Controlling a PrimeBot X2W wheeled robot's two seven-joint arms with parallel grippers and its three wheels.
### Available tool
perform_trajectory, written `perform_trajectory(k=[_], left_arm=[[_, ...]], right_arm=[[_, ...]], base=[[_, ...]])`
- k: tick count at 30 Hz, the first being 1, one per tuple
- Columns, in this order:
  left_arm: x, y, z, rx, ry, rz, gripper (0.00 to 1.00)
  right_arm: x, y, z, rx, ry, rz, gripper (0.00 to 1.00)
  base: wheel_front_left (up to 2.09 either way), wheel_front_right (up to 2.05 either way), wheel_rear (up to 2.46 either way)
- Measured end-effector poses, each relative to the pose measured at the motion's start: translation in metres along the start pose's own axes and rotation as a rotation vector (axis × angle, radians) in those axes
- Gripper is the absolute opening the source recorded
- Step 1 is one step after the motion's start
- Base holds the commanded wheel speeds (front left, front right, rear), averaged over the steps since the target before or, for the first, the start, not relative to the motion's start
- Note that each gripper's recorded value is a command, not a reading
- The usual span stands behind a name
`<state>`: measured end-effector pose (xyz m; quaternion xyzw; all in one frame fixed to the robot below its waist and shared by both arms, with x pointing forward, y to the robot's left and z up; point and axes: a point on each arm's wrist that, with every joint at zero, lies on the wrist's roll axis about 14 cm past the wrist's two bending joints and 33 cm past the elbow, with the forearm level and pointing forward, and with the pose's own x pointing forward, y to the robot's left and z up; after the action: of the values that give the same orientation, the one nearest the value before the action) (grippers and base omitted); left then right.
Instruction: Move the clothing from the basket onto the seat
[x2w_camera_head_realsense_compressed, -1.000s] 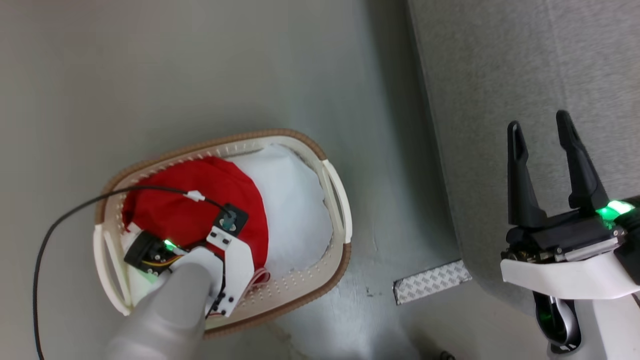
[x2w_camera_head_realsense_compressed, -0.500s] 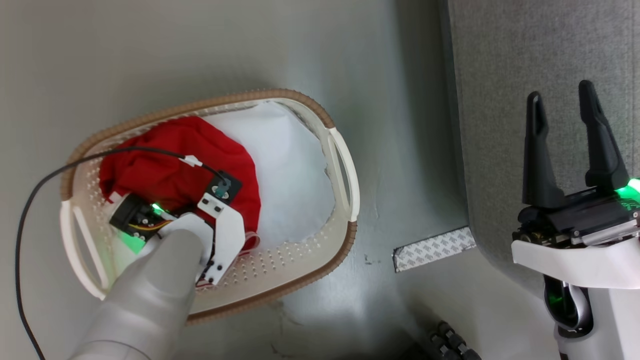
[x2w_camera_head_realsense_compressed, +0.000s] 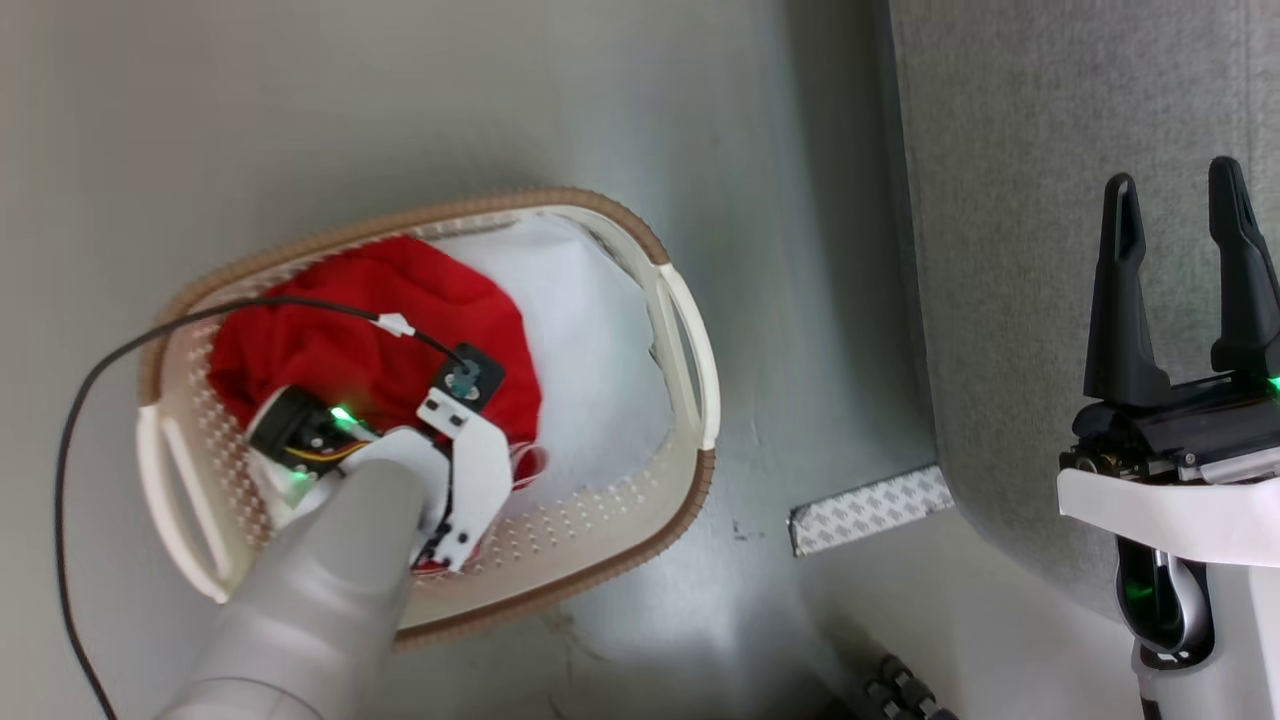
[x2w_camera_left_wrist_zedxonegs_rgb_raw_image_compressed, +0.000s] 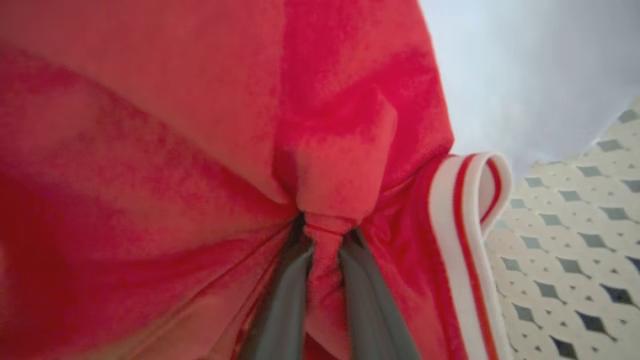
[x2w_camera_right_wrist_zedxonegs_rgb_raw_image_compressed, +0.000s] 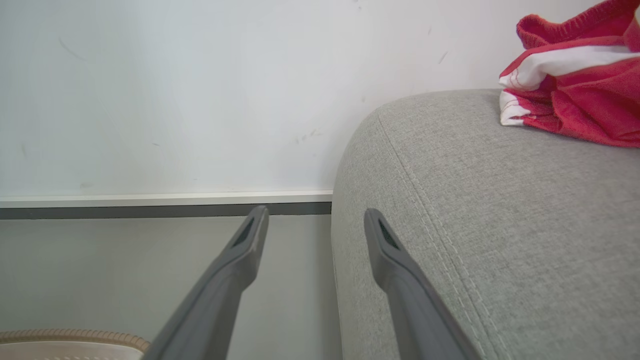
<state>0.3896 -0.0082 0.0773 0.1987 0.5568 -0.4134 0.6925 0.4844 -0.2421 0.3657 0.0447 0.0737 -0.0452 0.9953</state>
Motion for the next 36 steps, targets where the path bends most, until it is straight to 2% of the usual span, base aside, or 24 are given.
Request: perform_trajectory(k=[8,16,27,36], left_arm=[[-0.042,0.004,0.035,-0.077,-0.168,0.034,0.0],[-0.109,0.006,0.062,-0.17,-0.382,0.105,0.0],[-0.21,-0.021,0.091,-0.273,-0.692,0.155,0.0],[-0.283,-0.038,0.098,-0.325,-0.917,0.251,0.0]], right_arm=[[-0.013,0.001,0.019,0.007,-0.025,-0.009,1.0],[-0.04,0.006,0.044,0.017,-0.057,-0.006,1.0],[-0.088,0.019,0.077,0.049,-0.114,0.021,1.0],[-0.124,0.026,0.096,0.058,-0.163,0.052,1.0]], base=[[0.0,0.0,0.0],[0.0,0.0,0.0],[0.0,0.0,0.0],[0.0,0.0,0.0]])
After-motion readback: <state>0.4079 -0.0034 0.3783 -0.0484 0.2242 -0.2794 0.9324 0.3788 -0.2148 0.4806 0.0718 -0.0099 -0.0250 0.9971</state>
